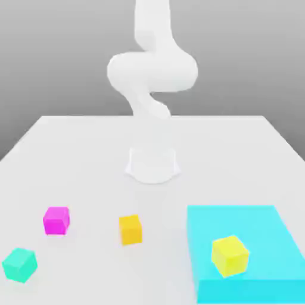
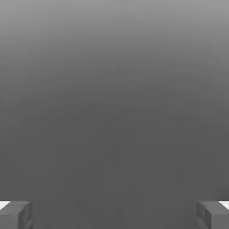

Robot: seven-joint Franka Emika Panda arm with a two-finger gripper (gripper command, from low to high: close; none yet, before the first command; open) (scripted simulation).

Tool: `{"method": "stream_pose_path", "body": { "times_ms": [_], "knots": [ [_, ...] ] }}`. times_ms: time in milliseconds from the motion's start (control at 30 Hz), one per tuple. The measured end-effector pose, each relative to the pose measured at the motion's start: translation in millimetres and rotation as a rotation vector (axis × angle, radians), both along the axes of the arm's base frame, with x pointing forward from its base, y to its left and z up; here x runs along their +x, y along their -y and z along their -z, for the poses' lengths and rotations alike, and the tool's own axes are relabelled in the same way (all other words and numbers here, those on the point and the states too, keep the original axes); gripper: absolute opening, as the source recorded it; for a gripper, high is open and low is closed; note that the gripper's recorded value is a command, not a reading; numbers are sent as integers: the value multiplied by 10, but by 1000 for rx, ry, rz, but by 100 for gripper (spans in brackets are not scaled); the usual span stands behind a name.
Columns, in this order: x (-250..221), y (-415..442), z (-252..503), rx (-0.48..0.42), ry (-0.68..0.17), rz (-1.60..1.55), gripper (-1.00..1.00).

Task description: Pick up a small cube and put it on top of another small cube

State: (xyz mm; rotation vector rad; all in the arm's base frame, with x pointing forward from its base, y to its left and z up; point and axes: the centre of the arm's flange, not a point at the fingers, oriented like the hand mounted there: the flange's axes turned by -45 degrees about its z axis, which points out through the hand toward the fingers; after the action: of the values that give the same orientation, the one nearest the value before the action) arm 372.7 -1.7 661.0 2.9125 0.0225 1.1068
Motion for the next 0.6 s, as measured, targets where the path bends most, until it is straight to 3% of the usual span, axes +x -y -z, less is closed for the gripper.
{"method": "stream_pose_path", "body": {
  "times_ms": [133,300,433,600],
  "knots": [
    [332,94,993,-58,-144,-31,0],
    [391,272,2246,-97,-326,-79,0],
    [145,411,3258,-102,-481,-130,0],
    [-498,513,4526,-75,-688,-213,0]
  ]
}}
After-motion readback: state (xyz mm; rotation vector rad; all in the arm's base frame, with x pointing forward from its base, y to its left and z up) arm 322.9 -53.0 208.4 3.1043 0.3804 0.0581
